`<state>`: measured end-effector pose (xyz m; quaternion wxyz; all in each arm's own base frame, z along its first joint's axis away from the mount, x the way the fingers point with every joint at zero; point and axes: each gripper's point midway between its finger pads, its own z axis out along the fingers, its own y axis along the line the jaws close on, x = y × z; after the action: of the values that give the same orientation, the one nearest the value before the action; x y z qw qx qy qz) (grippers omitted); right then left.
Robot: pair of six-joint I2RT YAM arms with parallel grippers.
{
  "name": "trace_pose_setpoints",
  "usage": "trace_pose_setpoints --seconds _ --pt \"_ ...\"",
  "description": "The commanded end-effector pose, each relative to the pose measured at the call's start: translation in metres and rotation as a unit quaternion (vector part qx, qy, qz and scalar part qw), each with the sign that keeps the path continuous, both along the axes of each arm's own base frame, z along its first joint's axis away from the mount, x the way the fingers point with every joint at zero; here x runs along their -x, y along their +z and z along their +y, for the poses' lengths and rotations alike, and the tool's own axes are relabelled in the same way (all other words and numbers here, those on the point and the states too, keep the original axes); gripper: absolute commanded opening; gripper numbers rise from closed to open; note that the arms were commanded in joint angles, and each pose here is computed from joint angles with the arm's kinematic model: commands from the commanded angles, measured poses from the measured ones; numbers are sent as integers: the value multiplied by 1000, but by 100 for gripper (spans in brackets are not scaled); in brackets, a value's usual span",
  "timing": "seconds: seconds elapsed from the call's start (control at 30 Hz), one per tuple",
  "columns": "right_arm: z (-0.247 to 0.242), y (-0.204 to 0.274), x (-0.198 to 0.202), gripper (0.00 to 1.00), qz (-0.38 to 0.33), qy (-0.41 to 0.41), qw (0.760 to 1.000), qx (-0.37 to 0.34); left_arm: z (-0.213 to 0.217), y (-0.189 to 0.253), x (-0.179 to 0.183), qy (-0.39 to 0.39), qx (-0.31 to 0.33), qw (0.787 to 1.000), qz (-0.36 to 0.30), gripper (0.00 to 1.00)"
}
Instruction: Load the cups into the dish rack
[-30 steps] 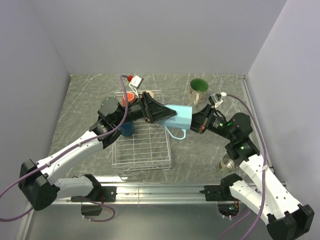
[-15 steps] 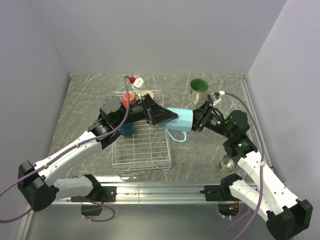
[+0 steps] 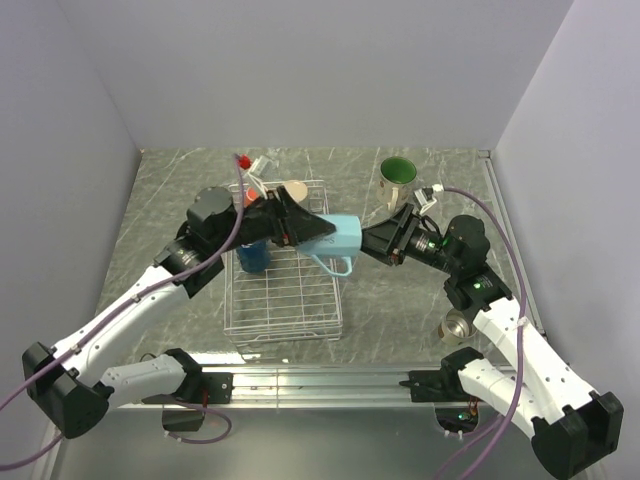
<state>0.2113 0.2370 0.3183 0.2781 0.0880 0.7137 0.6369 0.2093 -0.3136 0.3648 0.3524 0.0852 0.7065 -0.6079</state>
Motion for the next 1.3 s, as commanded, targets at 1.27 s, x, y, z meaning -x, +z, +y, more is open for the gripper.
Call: trace_pose_setpoints --seconds 1.27 --pt "-50 -68 13 50 18 -35 975 220 14 -203 -94 126 -539 833 8 1"
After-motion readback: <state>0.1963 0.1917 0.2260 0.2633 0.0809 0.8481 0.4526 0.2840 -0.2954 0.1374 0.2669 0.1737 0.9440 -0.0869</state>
